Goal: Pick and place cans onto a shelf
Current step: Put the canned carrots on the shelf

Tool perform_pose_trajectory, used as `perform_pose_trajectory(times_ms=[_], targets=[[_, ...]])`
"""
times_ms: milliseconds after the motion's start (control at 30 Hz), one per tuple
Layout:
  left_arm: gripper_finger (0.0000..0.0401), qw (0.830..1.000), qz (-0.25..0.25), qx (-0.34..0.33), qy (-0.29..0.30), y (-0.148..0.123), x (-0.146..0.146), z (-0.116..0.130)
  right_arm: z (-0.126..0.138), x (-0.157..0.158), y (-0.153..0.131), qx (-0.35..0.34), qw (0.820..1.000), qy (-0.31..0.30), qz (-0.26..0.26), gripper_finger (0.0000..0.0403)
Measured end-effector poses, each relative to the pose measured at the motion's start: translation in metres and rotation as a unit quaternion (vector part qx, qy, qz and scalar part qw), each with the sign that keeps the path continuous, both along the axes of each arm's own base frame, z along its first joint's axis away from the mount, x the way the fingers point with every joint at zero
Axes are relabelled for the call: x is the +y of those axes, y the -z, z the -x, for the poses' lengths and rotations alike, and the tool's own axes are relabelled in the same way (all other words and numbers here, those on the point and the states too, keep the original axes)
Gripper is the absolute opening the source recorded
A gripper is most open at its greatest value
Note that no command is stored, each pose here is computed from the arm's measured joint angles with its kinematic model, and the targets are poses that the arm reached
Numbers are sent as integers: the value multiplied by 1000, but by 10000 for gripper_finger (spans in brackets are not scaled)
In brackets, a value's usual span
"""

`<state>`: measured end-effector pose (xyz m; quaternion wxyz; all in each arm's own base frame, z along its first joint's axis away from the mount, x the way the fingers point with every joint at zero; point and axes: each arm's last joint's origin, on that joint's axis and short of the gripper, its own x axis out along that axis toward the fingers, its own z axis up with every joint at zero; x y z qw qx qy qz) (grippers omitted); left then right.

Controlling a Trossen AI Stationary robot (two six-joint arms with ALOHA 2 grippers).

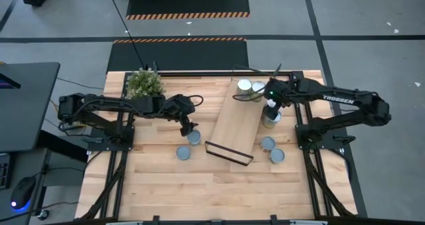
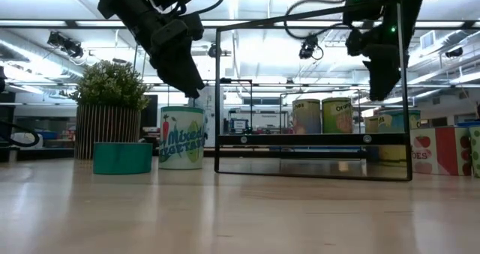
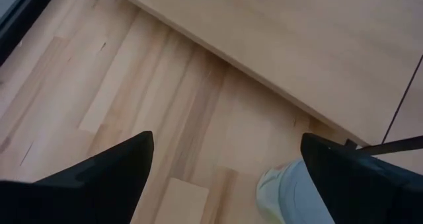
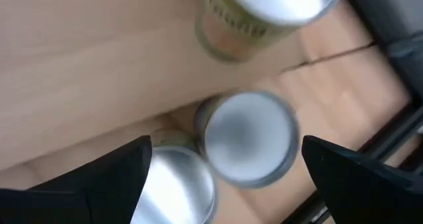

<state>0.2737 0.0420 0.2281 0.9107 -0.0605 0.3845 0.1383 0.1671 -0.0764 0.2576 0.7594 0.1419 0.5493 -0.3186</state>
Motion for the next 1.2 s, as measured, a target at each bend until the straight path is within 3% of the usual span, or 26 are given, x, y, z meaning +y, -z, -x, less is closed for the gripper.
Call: perform_pose_trajectory(times_ms=[133,500,1000,1200], targets=[[388,1000,1,5,0,1,0,1,0,-1,4,0,999,12,-42,399],[388,1000,2,10,0,1,0,1,0,19,10,9,995,82,-52,400],[388,1000,3,12,-2,2,0,2,3,61,17,45,995,71,-54,400],[388,1000,4,12,-3,2,0,2,11,67,44,70,991,85,-69,400]])
